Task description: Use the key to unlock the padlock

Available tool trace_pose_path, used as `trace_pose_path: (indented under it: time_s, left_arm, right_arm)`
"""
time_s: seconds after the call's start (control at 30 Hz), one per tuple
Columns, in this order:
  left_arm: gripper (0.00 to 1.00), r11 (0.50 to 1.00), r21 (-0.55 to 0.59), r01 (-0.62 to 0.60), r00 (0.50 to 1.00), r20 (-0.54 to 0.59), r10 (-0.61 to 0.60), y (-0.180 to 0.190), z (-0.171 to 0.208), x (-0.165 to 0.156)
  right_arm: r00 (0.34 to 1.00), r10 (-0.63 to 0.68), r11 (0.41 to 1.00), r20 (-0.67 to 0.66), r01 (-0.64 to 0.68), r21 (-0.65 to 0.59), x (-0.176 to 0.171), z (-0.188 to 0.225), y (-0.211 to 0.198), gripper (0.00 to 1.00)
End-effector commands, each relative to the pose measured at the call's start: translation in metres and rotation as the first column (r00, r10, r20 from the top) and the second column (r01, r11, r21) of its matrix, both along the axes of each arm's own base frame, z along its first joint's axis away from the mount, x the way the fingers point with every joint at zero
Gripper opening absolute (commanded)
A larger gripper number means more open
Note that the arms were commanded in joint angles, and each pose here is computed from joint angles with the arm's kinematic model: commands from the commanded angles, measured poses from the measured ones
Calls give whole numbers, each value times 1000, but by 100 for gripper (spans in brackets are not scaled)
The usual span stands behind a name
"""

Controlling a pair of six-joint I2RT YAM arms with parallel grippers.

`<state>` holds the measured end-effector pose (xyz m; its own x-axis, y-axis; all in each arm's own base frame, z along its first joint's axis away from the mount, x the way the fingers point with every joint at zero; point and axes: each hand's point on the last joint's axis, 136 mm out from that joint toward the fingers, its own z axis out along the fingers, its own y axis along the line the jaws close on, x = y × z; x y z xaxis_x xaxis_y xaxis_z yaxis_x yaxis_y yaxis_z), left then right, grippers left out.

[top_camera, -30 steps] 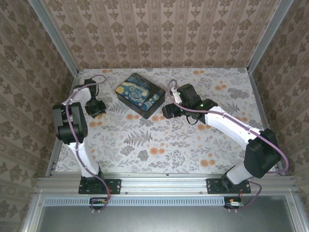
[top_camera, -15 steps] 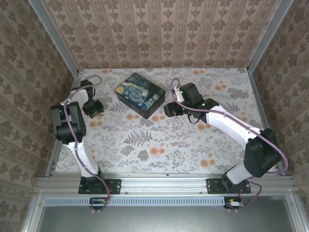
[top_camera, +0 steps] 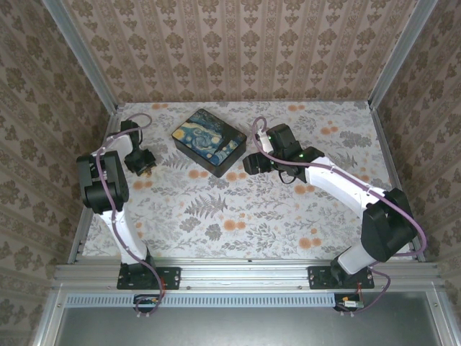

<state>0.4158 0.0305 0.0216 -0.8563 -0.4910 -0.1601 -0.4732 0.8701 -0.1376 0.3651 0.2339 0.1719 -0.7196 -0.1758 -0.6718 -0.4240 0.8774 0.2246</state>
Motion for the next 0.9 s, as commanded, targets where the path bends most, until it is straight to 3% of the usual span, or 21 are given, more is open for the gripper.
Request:
trace_pose_path:
  time_s: [0.0,0.4,0.53,0.7,0.87]
  left_arm:
    - [28,1000,-17,-10,998,-68,8,-6,-20,-11]
    - [4,998,-16,64,994,-93,-65,-27,-13,-25]
    - [0,994,-15,108,989,-97,-109,-42,-5,-41]
    - [0,975,-49,218,971,-88,-221,-81,11,-64]
    - [0,929,-84,361,924,-102,-368,-144,15,-110]
  right_arm:
    - [1000,3,1000,-15,-3,2,-2,-5,-2,79]
    - [1000,-6,1000,-16,6,-4,-1,-6,-6,79]
    - [1000,-16,1000,-13,16,-4,-1,-5,-8,79]
    - [999,-37,999,-7,37,4,-3,-1,-13,79]
    - [992,-115,993,-48,116,23,0,-6,-29,79]
